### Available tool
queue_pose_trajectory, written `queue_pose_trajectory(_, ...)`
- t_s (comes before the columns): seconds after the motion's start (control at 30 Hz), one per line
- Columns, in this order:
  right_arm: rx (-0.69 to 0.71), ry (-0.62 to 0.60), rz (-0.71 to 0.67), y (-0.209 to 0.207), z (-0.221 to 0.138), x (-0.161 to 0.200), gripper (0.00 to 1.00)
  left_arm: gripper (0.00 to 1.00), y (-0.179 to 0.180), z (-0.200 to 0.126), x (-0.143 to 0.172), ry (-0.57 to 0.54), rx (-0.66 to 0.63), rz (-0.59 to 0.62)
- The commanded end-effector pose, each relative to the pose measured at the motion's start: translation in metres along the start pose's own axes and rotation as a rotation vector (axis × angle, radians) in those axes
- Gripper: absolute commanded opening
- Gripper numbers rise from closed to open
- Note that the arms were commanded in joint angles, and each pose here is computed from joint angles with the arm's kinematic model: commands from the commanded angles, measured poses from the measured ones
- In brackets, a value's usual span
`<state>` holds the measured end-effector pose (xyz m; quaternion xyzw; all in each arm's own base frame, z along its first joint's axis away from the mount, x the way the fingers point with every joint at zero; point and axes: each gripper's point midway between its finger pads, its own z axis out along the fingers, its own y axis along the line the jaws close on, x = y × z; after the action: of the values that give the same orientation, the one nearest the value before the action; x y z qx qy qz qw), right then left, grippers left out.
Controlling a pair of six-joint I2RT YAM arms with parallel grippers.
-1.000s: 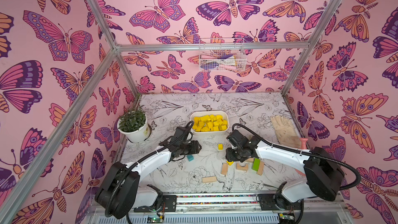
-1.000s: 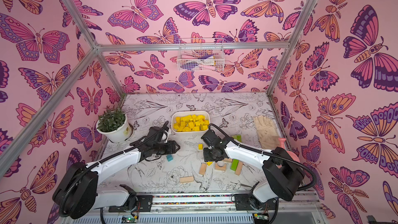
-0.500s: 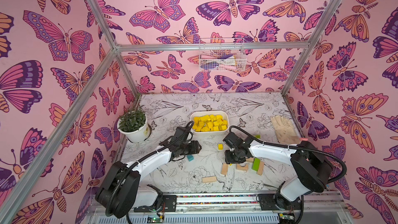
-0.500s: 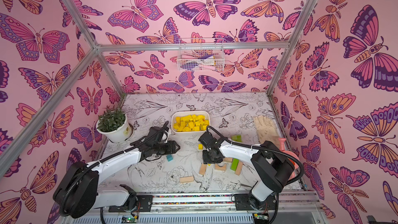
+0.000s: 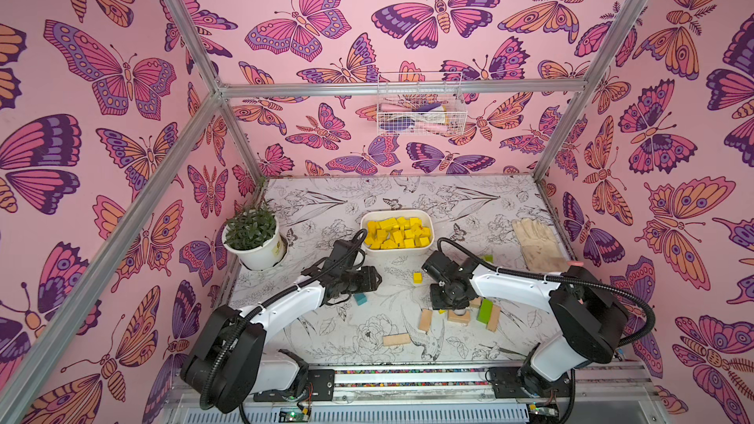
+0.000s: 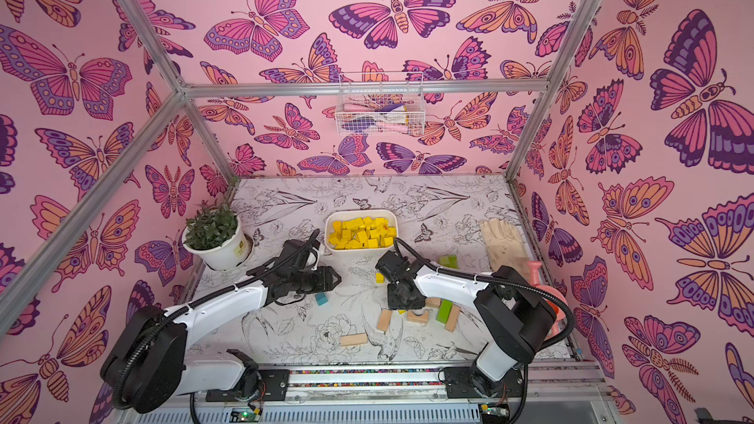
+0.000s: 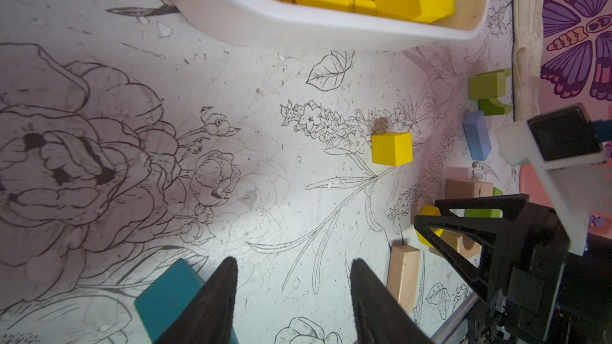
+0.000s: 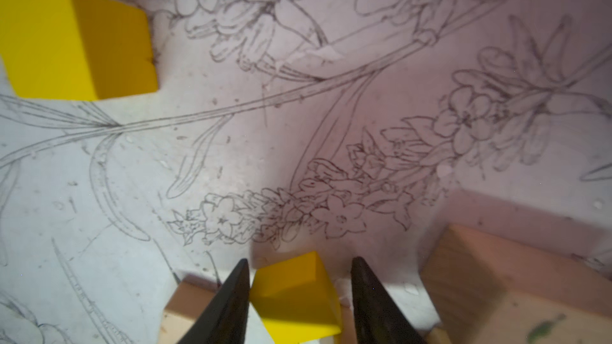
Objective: Pick out the yellow building blocks
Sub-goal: Pick up the building block from the center of the board.
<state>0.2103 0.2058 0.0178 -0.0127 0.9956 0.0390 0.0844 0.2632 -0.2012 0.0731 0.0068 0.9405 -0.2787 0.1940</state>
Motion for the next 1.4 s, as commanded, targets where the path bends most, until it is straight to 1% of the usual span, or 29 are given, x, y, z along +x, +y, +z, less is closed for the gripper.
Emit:
queue_pose_trajectory(0.0,0.032,-0.008,0.009,-0.008,-0.005,0.003,0.51,0.56,0.003,0.0,-0.001,-0.001,-0.011,-0.007)
queue_pose_trajectory(0.4,0.033,0.04,0.005,-0.006,-0.001,0.014,0.52,0.56,0.003,0.001,-0.001,0.0,-0.012,-0.008)
queue_pose_trajectory(0.57,0.05,0.063,-0.006,-0.005,0.003,0.015,0.5,0.56,0.003,0.0,-0.001,-0.001,-0.011,-0.007)
queue_pose_trajectory(0.7,0.055,0.071,-0.012,-0.004,0.006,0.015,0.44,0.56,0.003,0.001,-0.001,0.002,-0.011,-0.008)
queue_pose_trajectory(0.77,0.055,0.07,-0.012,-0.004,0.006,0.015,0.34,0.56,0.003,0.0,-0.001,0.0,-0.009,-0.006)
queue_pose_trajectory(0.87,0.044,0.058,-0.014,-0.002,0.003,0.012,0.24,0.56,0.003,0.0,-0.001,-0.001,-0.009,-0.004)
queue_pose_trajectory(1.07,0.037,0.017,-0.044,0.012,-0.012,-0.01,0.23,0.56,0.002,0.0,-0.001,0.0,-0.003,-0.001)
queue_pose_trajectory(1.17,0.032,-0.019,-0.061,0.023,-0.025,-0.029,0.24,0.56,0.001,-0.002,-0.002,-0.008,0.0,0.003)
queue_pose_trajectory(1.37,-0.015,-0.089,-0.073,0.05,-0.058,-0.081,0.24,0.56,0.002,-0.004,-0.002,-0.019,0.009,-0.001)
